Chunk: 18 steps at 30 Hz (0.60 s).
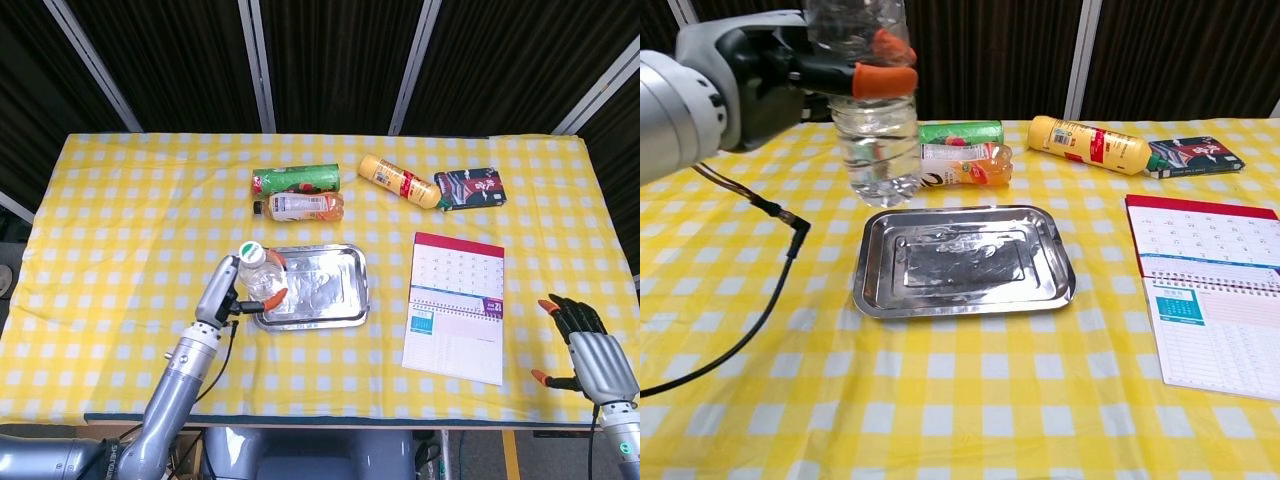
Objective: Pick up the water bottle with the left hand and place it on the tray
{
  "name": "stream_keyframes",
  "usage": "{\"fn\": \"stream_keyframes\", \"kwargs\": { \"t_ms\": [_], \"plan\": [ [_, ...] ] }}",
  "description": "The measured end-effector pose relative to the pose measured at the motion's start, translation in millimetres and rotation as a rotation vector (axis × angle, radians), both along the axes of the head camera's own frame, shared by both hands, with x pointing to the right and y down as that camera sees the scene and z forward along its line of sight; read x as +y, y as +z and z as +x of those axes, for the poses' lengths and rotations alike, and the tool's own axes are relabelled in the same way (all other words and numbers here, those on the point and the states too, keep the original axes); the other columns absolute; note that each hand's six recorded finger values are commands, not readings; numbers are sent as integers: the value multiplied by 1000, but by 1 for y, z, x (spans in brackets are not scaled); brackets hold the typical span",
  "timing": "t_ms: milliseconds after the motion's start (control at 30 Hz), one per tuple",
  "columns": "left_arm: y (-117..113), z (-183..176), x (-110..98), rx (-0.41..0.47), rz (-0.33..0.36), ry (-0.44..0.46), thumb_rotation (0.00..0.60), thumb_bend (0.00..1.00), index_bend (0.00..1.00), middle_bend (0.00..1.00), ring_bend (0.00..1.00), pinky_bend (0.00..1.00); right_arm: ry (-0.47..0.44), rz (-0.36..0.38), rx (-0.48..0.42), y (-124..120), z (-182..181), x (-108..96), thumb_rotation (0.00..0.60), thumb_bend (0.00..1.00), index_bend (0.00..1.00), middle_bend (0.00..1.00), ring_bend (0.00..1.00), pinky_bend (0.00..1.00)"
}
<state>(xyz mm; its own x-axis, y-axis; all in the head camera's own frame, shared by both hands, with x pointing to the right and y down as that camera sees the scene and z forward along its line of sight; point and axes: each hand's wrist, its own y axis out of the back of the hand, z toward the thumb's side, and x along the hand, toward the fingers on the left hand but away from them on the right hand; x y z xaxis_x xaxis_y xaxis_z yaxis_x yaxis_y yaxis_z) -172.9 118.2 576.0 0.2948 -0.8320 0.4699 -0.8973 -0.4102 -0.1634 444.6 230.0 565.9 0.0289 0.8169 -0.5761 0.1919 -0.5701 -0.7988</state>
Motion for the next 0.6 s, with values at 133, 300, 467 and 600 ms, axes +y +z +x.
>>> {"fn": "stream_keyframes", "kwargs": {
  "t_ms": [133,300,467,600],
  "plan": [
    [-8,-43,-9,-57,24,-61,600,515,773,775,217,84,-8,-11,4,3,-3,1,600,158,128,73,1,0],
    [-18,-103,-16,-104,46,-143,600,515,774,775,217,84,-11,-20,10,6,-5,2,600,158,128,73,1,0],
    [-8,-139,-12,-84,7,-193,600,515,777,778,217,84,-12,-24,11,7,-6,3,600,158,128,73,1,0],
    [14,-145,-10,-92,-29,-179,600,519,779,782,220,87,-6,-24,11,7,-5,2,600,158,128,73,1,0]
  ]
}}
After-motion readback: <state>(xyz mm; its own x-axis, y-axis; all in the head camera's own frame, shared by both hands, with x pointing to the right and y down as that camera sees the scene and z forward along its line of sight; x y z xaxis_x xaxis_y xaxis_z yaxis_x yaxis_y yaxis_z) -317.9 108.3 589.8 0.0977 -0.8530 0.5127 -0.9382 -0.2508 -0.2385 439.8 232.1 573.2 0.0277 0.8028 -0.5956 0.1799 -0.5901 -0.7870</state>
